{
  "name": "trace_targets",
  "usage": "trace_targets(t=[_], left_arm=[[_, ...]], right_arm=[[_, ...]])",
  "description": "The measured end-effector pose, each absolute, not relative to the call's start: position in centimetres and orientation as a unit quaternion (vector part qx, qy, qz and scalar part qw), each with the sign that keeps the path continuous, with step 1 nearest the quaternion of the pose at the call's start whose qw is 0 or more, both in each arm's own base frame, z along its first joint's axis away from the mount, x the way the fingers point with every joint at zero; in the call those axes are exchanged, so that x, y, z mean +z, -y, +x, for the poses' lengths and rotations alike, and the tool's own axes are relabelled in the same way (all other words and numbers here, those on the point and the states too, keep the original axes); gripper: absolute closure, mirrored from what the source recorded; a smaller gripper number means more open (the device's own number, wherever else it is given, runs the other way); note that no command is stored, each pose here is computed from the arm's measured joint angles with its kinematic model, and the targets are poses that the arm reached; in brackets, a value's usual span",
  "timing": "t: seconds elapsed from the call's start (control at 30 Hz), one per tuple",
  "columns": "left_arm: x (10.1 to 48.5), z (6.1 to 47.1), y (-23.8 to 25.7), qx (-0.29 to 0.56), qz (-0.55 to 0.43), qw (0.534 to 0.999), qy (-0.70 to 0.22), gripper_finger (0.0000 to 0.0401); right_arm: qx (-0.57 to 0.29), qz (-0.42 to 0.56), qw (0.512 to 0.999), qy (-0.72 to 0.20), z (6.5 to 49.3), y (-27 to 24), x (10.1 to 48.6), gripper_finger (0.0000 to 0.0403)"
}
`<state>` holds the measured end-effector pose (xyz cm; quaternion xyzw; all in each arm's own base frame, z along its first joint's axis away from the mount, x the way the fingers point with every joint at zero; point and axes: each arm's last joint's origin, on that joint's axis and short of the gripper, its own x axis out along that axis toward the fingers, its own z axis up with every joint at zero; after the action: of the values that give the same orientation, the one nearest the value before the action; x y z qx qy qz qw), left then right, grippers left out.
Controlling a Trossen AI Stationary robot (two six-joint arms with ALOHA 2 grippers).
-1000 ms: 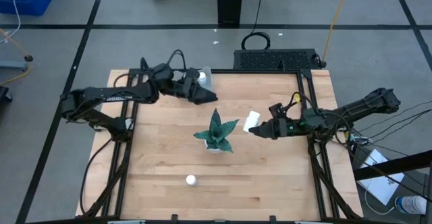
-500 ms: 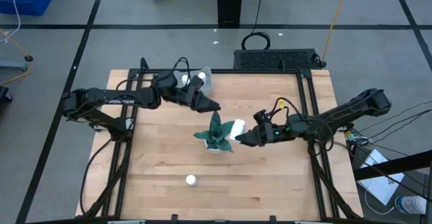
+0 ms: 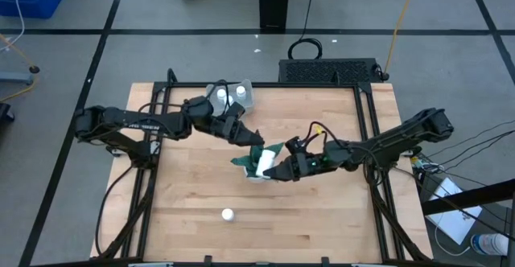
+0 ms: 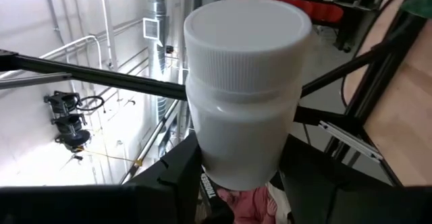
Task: Pick and place pill bottles into a basket
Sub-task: Put the white medicine bottle into the gray bin
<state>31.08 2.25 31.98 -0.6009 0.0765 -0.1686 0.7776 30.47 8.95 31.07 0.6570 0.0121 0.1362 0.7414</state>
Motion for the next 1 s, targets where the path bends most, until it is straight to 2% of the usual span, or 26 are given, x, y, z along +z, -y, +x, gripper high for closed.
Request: trace_targets(t=[0.63,1.0], left_arm=[[32.0,31.3,1.2,-0.177,-0.595,0.780,-0.077,0.0150],[32.8,34.8,1.9,-0.228,-0.583,0.771,-0.116,0.0151]], right_arm=[[0.120,0.675,0.728,-0.018,31.5,-7.8,30.2,0.0246],[0.128,0.673,0.728,-0.025,31.6,-7.4,30.1,0.0246]])
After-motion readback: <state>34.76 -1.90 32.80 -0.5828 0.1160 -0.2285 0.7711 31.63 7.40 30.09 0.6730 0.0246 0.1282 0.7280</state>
